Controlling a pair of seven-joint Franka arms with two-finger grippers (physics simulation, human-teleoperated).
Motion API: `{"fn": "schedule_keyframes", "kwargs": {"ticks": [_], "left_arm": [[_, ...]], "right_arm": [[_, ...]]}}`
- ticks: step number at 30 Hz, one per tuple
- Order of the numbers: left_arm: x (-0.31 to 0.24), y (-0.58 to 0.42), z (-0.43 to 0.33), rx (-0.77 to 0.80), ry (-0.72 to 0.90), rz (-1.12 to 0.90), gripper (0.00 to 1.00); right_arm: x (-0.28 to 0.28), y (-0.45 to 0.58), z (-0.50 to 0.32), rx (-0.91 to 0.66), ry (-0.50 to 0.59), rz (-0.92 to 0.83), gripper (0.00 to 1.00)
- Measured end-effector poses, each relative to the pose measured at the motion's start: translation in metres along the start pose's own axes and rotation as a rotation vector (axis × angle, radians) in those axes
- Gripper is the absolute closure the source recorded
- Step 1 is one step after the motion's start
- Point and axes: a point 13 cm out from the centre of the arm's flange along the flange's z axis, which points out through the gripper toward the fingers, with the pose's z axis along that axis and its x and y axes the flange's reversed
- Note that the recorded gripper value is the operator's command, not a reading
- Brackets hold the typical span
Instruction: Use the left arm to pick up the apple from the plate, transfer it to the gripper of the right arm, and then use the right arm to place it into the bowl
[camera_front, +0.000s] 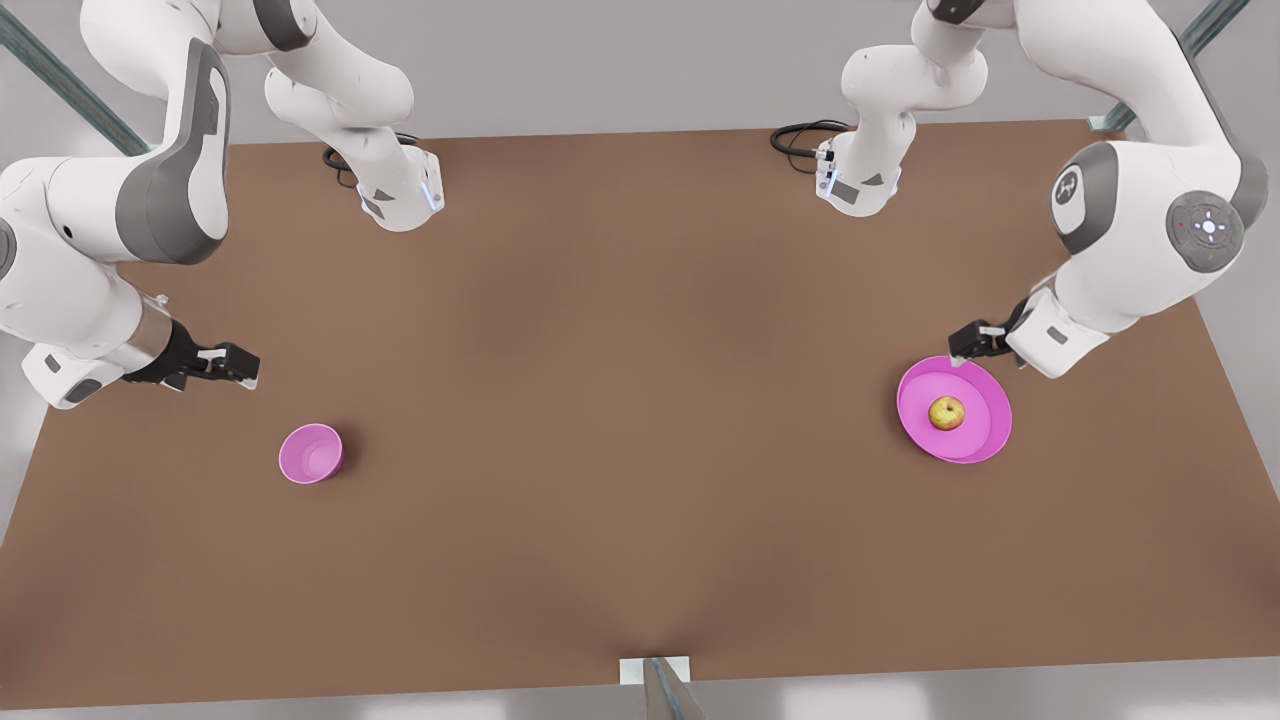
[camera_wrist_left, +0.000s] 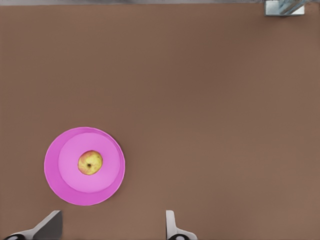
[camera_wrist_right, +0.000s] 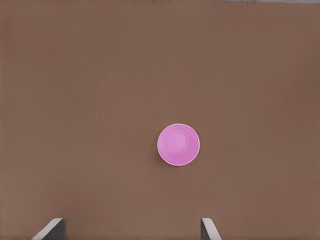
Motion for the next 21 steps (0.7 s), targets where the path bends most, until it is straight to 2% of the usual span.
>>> {"fn": "schedule_keyframes", "kwargs": {"ticks": [2, 6, 10, 16, 21], "left_arm": [[-0.002, 0.002, 0.009, 0.000, -0.002, -0.003, 0.00], [0.046, 0.062, 0.169, -0.009, 0.185, -0.108, 0.00], [0.082, 0.106, 0.278, -0.018, 0.211, -0.188, 0.00], [0.065, 0.153, 0.333, -0.038, 0.117, -0.245, 0.00], [0.053, 0.157, 0.350, -0.049, 0.068, -0.231, 0.00]], "right_arm": [[0.000, 0.000, 0.000, 0.000, -0.001, -0.001, 0.00], [0.000, 0.000, 0.000, 0.000, -0.002, -0.003, 0.00], [-0.001, 0.000, 0.000, 0.000, -0.002, -0.004, 0.00], [-0.001, -0.001, 0.000, 0.000, -0.003, -0.004, 0.00], [-0.001, -0.001, 0.000, 0.000, -0.003, -0.005, 0.00]]}}
